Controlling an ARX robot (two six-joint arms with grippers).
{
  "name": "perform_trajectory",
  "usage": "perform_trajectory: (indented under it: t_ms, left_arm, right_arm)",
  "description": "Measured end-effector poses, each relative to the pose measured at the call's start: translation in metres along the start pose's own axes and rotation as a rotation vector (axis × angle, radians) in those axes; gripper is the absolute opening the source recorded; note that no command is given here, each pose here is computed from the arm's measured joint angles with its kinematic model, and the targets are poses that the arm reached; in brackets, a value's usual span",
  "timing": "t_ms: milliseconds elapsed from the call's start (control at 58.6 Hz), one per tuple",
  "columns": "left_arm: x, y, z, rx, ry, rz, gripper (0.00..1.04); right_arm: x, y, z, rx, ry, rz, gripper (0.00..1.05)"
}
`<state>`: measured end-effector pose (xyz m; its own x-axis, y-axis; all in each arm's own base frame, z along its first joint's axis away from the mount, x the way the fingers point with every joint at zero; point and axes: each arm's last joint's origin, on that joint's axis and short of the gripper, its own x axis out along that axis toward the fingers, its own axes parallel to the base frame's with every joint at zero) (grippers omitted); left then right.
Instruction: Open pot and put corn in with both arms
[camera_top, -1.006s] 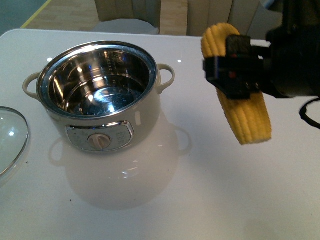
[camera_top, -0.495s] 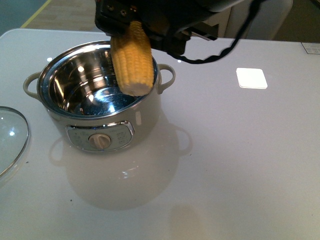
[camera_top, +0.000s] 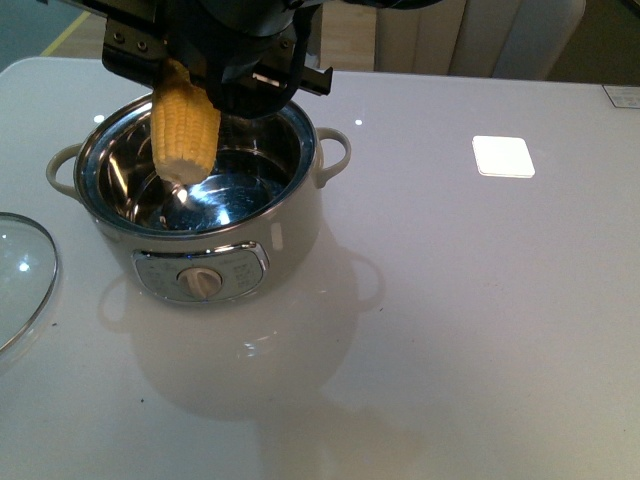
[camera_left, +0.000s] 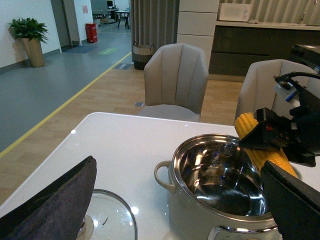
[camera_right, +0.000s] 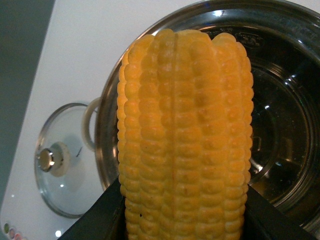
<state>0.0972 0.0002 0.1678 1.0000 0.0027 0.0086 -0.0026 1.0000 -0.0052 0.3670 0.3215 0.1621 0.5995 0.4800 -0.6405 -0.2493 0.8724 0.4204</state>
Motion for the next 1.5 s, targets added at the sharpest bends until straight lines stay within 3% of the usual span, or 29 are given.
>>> perform_trajectory:
  t_ms: [546,887,1160,1330,1501]
  left_arm:
    - [0.000,0.000,0.000,0.000,0.000,0.000,0.98]
    - [0.000,0.000,0.000,0.000,0.000,0.000,0.98]
    - [0.000,0.000,0.000,0.000,0.000,0.000,0.98]
    - [0.000,0.000,0.000,0.000,0.000,0.000,0.98]
    - [0.000,0.000,0.000,0.000,0.000,0.000,0.98]
  right_arm:
    - [0.036,0.010,0.017,-0.013,0.010,-0.086,0.45]
    - [0.040,0.000,0.012,-0.005,0.019,-0.107,0.97]
    - [0.019,-0.022,0.010,0.037,-0.005,-0.089,0.96]
    - [-0.032,-0.038,0.034,0.079,-0.113,-0.023,0.96]
    - [-0.100,-0.076,0.046,0.118,-0.224,0.011,0.96]
